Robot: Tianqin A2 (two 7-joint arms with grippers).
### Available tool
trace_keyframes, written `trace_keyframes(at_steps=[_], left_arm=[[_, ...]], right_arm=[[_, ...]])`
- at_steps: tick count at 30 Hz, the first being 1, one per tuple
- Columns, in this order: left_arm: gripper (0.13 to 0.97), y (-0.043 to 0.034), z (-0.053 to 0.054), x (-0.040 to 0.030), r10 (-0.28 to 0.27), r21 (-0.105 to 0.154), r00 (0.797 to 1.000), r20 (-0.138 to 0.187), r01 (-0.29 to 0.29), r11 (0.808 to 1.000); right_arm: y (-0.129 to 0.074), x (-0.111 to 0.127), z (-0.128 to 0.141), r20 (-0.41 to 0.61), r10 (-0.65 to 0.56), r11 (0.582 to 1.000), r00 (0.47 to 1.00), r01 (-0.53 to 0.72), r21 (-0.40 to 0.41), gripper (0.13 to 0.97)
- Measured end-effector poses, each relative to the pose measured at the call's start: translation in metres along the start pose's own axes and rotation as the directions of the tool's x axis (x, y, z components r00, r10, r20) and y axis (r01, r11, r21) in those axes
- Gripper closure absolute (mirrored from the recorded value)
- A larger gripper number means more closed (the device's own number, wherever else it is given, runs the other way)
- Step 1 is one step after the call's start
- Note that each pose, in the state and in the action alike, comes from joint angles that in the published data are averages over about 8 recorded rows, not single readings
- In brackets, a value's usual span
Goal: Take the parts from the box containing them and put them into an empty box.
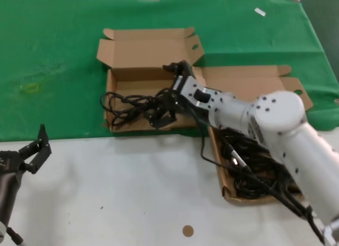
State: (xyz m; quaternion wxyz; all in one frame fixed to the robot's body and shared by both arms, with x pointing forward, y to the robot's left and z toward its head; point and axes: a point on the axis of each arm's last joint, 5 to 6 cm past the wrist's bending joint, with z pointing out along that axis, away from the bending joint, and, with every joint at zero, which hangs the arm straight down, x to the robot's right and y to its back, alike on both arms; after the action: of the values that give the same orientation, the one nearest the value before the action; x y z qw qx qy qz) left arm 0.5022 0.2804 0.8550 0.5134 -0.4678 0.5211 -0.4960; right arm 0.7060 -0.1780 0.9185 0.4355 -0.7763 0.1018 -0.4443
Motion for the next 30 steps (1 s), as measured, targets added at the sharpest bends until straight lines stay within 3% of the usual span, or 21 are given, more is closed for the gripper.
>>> trace_keyframes(at_steps=[2, 9, 19, 30], left_arm=[[0.494, 0.0000, 0.000, 0.0000, 0.000, 0.000, 1.000, 0.000, 0.000, 1.000], [0.325, 0.0000, 0.000, 0.0000, 0.000, 0.000, 1.000, 0.000, 0.000, 1.000], [0.181, 0.0000, 0.000, 0.0000, 0.000, 0.000, 1.000, 0.000, 0.000, 1.000], [0.132, 0.0000, 0.000, 0.0000, 0.000, 0.000, 1.000, 0.000, 0.000, 1.000]], right_arm=[[0.006, -0.006, -0.006, -0.029, 0.035, 0.999, 0.999, -0.035, 0.005, 0.150], [0.024, -0.026, -0.030, -0.135, 0.158, 0.987, 0.978, -0.156, 0.025, 0.130], [0.046, -0.052, -0.073, -0.283, 0.316, 0.948, 0.905, -0.312, 0.063, 0.130], [0.061, -0.076, -0.128, -0.432, 0.450, 0.887, 0.781, -0.445, 0.119, 0.130]])
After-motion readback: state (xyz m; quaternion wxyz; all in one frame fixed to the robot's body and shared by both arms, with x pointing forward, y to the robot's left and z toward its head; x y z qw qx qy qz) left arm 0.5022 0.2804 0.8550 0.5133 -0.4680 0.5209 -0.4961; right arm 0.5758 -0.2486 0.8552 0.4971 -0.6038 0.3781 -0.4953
